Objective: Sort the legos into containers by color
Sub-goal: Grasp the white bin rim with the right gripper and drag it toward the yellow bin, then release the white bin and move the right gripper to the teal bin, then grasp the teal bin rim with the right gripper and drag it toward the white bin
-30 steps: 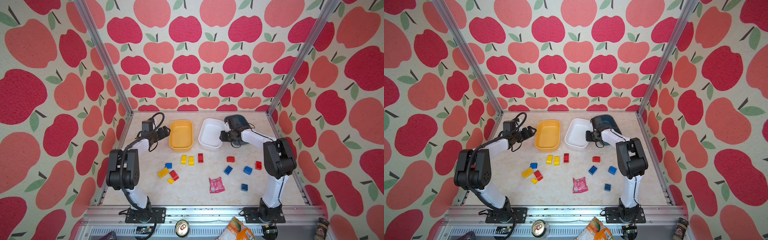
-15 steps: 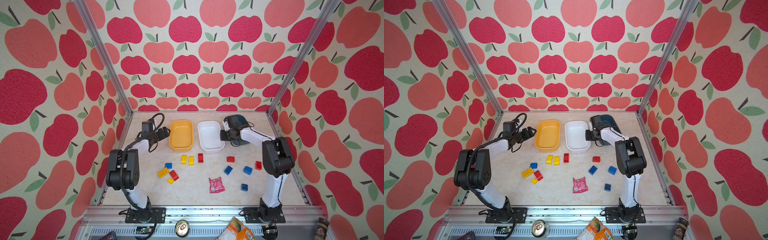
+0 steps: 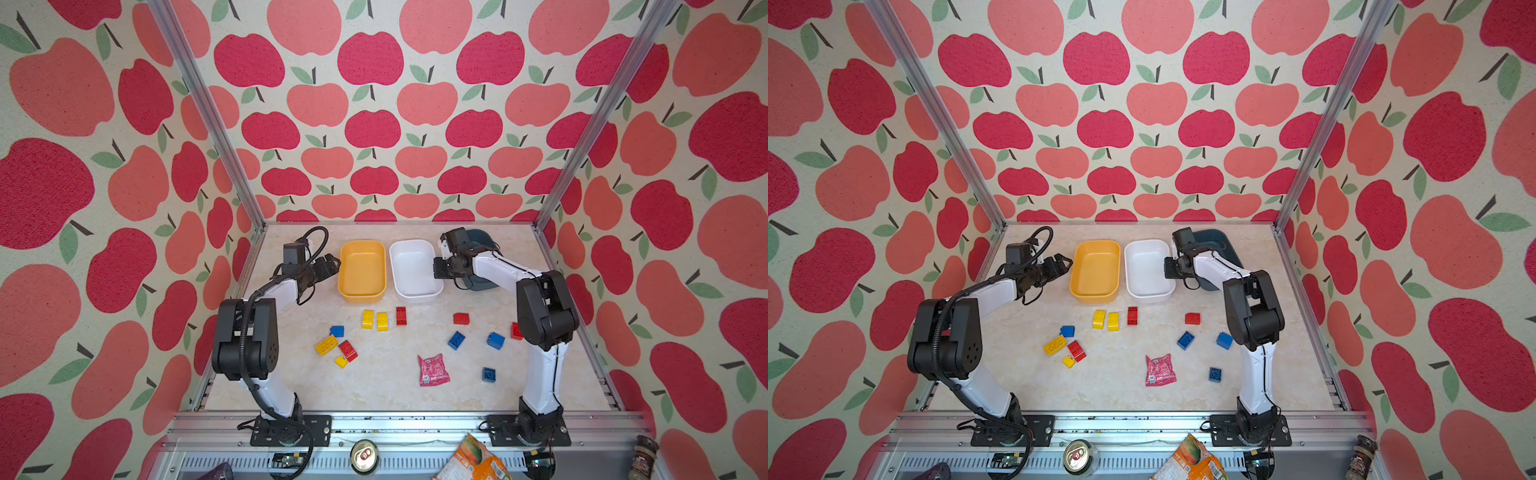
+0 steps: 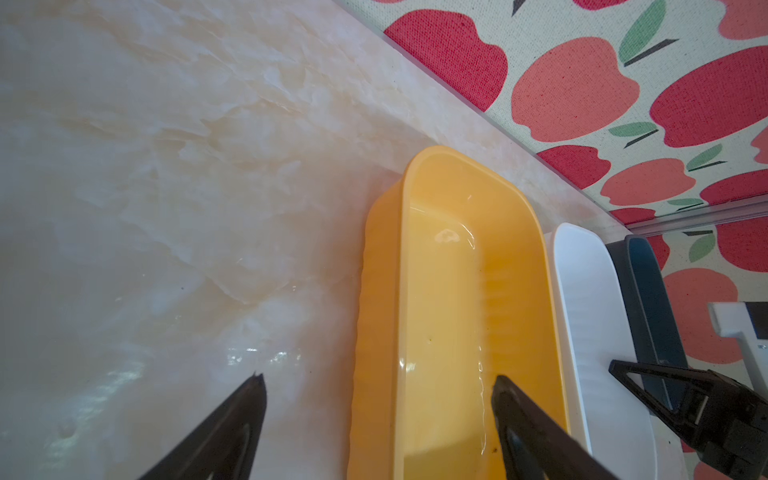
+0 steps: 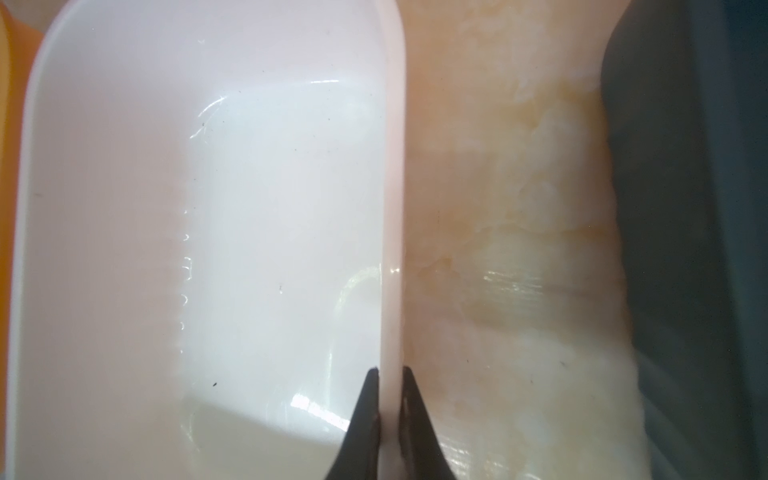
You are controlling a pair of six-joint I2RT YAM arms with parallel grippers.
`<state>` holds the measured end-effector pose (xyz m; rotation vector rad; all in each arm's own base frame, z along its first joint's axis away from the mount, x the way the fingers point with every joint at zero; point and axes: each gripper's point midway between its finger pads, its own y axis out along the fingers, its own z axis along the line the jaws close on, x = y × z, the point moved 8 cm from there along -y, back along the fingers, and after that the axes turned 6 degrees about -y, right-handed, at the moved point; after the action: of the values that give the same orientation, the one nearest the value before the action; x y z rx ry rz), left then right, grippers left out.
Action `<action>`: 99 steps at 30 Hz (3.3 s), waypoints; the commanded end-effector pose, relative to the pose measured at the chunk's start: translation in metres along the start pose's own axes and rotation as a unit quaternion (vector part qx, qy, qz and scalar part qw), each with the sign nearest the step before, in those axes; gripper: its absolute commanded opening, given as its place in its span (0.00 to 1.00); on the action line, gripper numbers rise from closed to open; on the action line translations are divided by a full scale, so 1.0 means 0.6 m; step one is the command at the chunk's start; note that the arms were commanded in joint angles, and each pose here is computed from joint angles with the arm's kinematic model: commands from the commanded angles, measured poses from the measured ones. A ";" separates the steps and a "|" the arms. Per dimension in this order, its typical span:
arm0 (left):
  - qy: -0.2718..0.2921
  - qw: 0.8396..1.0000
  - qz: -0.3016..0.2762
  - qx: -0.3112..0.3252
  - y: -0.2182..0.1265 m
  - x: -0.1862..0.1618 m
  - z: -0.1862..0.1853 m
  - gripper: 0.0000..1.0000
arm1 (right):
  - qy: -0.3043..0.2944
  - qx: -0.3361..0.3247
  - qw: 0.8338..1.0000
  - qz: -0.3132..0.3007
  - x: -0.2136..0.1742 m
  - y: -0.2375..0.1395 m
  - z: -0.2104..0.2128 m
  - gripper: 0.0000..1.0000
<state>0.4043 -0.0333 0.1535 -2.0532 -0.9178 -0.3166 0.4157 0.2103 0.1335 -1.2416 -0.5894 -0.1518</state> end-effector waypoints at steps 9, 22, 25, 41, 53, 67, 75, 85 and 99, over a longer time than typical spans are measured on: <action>0.005 1.000 -0.009 -0.007 -0.010 0.004 0.001 0.87 | 0.032 0.013 0.999 0.019 -0.006 0.018 0.020 0.08; 0.003 1.000 -0.010 -0.005 -0.012 0.001 0.003 0.87 | 0.054 0.022 0.998 0.024 -0.011 0.025 0.034 0.08; 0.004 1.000 -0.010 -0.005 -0.014 0.001 0.003 0.87 | 0.058 0.024 0.998 0.023 -0.011 0.026 0.036 0.08; 0.003 1.000 -0.013 -0.006 -0.017 0.003 0.002 0.87 | 0.048 0.023 0.999 0.009 -0.004 0.011 0.039 0.27; 0.005 1.000 -0.017 -0.008 -0.022 0.008 -0.002 0.87 | 0.014 -0.019 0.999 -0.034 0.033 -0.083 0.017 0.43; 0.006 1.000 -0.023 -0.017 -0.025 0.008 -0.004 0.88 | 0.019 -0.182 0.983 -0.028 0.048 -0.143 -0.210 0.58; 0.006 1.000 -0.025 -0.012 -0.036 0.009 0.001 0.89 | 0.047 -0.219 0.974 -0.020 0.045 -0.140 -0.306 0.58; 0.004 1.000 -0.023 -0.014 -0.034 0.006 0.004 0.89 | 0.066 -0.180 0.982 0.002 0.032 -0.103 -0.343 0.48; 0.002 1.000 -0.023 -0.017 -0.038 0.004 0.007 0.90 | 0.068 -0.161 0.984 0.022 0.013 -0.078 -0.342 0.21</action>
<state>0.3931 -0.0217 0.1597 -2.0534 -0.9571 -0.3297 0.4757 0.0049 0.1409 -1.5598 -0.4390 -0.3324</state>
